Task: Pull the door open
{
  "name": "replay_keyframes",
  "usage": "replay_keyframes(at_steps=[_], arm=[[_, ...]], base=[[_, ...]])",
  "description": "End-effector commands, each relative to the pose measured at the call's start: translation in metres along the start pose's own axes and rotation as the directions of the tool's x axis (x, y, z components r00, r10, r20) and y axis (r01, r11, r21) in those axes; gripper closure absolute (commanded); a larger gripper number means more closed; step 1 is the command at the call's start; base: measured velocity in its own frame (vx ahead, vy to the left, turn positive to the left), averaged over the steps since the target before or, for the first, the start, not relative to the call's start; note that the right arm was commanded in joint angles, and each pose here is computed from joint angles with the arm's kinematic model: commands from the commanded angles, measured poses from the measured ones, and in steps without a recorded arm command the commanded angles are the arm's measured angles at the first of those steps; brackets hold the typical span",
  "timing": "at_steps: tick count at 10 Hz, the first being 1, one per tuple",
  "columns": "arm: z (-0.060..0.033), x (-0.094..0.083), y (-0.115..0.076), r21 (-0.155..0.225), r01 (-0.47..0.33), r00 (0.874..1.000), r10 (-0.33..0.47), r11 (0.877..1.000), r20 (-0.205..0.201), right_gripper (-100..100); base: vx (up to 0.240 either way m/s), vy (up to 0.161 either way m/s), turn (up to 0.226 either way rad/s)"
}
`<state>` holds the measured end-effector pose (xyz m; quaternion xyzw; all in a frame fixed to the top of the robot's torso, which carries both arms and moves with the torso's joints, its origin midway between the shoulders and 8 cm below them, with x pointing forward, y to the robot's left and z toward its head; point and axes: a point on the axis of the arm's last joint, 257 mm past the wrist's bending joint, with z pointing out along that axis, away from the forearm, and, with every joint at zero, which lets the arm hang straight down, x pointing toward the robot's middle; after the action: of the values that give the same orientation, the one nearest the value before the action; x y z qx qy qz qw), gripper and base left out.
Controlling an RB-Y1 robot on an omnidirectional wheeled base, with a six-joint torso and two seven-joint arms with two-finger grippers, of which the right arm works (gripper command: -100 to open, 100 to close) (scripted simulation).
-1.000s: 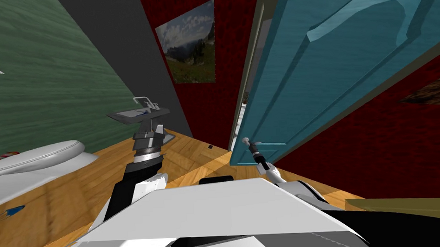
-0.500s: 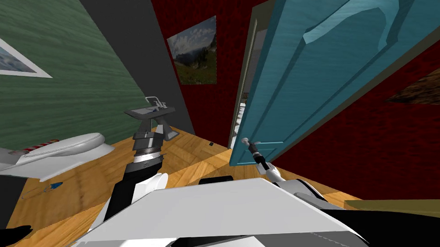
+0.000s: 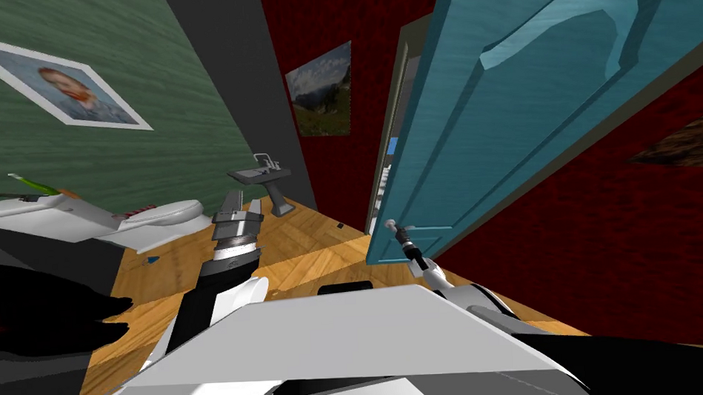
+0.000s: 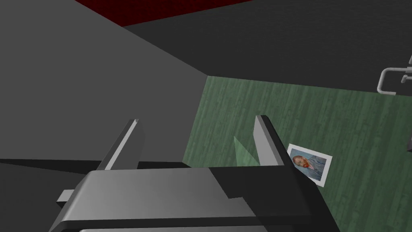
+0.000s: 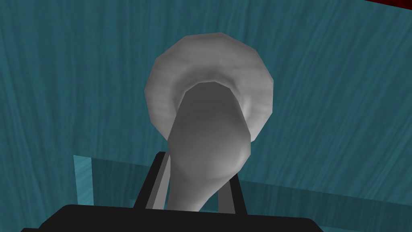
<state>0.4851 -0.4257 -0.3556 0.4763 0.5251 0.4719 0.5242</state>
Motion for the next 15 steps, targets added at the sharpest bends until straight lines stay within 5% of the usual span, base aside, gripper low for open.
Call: replay_keyframes(at_steps=[1, 7, 15], arm=[[0.0023, 0.006, 0.0, -0.004, 0.0, 1.0, 0.0, 1.0, -0.013, 100], [0.0051, 0.011, -0.001, 0.001, -0.002, 1.0, 0.002, 1.0, -0.016, 100], [0.0059, -0.001, 0.0, 0.0, 0.0, 1.0, 0.0, 1.0, 0.019, 100]], base=[[-0.241, -0.117, 0.165], [-0.17, -0.081, 0.107], [-0.22, -0.11, 0.23]])
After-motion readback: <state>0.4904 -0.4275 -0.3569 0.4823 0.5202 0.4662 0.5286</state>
